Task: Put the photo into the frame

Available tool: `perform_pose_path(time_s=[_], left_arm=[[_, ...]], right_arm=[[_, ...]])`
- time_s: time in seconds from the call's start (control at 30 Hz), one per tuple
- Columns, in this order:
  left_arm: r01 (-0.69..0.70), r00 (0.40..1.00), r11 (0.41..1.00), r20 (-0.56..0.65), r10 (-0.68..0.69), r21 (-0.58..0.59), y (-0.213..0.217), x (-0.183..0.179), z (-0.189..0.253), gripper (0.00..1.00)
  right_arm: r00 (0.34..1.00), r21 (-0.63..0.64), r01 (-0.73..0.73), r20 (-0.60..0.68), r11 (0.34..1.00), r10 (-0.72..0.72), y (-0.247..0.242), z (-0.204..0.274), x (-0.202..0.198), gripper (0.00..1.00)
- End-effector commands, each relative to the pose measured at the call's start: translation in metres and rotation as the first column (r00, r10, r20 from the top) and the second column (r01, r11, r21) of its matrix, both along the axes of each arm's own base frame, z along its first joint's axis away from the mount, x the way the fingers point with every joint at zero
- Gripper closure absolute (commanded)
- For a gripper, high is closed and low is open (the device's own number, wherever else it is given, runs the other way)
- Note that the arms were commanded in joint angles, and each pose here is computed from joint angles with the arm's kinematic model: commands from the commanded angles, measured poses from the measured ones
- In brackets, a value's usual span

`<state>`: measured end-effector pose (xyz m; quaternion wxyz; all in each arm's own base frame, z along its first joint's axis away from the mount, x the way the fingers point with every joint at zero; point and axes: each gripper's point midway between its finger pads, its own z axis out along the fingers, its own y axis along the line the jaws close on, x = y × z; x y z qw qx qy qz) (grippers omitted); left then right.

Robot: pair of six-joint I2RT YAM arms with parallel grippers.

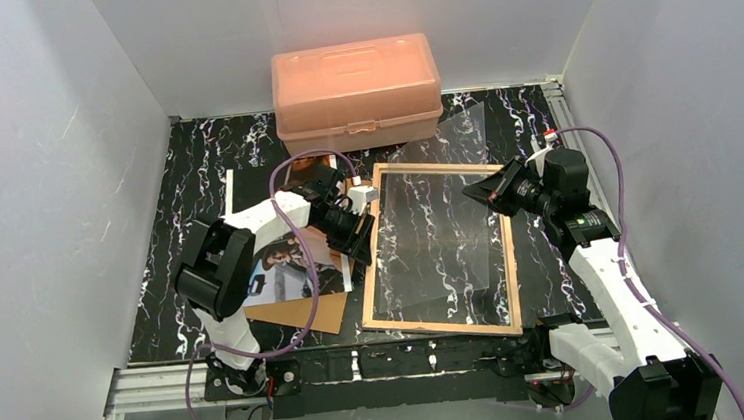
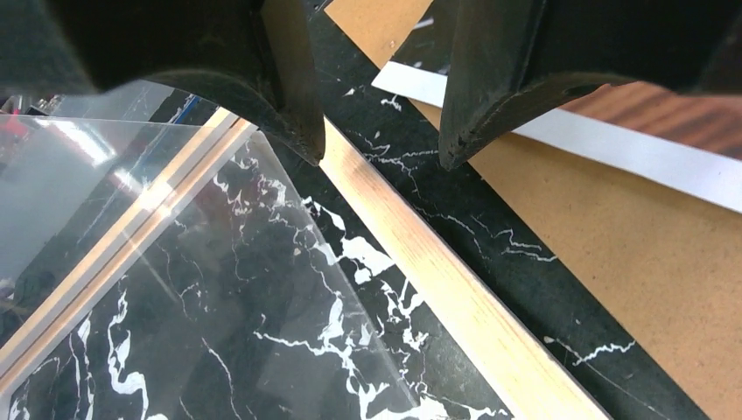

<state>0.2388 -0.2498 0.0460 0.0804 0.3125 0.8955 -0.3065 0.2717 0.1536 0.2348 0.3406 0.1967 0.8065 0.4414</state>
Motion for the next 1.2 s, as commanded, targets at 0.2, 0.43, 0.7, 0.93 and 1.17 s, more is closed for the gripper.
perform_pose_path(time_s=[0.2, 0.43, 0.7, 0.93, 1.17], left_arm=[[-0.011, 1.000, 0.999, -0.002, 0.011, -0.036, -0.014, 0.008, 0.000, 0.58], [-0.013, 1.000, 1.000, -0.012, 0.013, -0.023, -0.013, 0.007, -0.008, 0.63], [-0.018, 1.000, 1.000, -0.017, 0.018, -0.004, -0.010, 0.007, -0.013, 0.68], [-0.042, 0.998, 0.999, -0.037, 0.042, 0.004, -0.009, 0.004, -0.013, 0.72], [-0.041, 0.999, 0.999, -0.034, 0.041, 0.005, -0.008, 0.004, -0.012, 0.74]], right_arm=[[0.997, -0.004, -0.035, 0.068, 0.999, 0.035, 0.003, 0.010, 0.002, 0.99], [0.997, 0.010, -0.041, 0.067, 0.999, 0.040, 0.006, 0.007, 0.004, 0.99], [0.997, 0.024, -0.048, 0.062, 0.999, 0.047, 0.007, 0.002, 0.004, 0.99], [0.997, 0.033, -0.052, 0.061, 0.998, 0.050, 0.008, 0.003, 0.002, 0.99], [0.999, 0.069, -0.047, 0.030, 0.997, 0.045, 0.010, 0.000, -0.004, 0.99]])
